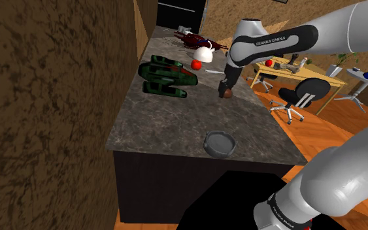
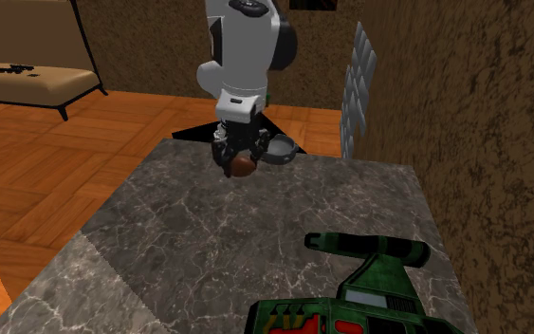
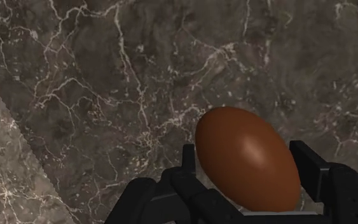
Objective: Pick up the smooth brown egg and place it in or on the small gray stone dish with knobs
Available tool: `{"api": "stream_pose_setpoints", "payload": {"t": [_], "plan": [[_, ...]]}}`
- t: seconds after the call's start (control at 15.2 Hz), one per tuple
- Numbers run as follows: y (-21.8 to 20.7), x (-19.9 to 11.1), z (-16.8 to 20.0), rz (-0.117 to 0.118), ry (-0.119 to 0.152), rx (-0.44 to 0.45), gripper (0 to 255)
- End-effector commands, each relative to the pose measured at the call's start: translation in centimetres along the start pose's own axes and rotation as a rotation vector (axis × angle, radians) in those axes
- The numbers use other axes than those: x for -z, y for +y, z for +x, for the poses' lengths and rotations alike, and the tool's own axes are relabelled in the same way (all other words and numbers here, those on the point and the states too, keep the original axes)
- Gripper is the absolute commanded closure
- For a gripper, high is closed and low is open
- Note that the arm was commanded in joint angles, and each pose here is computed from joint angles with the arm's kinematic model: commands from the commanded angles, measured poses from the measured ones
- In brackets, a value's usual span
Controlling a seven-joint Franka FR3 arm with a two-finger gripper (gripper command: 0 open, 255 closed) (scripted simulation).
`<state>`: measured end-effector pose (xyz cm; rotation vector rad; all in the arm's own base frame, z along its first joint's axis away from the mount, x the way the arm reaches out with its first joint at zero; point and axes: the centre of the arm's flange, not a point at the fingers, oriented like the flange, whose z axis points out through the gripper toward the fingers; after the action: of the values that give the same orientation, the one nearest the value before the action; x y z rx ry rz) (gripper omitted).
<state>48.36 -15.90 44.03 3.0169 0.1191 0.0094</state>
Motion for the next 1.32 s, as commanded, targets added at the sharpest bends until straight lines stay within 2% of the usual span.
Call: {"api": "stream_pose_setpoints", "payload": {"t": [0.0, 1.12, 1.25], "plan": [[-2.0, 0.4, -1.3, 0.0, 0.0, 0.0, 255], [-21.0, 2.5, -14.3, 0.0, 0.0, 0.0, 255], [-21.1, 1.4, -14.3, 0.0, 0.0, 0.0, 255]]}}
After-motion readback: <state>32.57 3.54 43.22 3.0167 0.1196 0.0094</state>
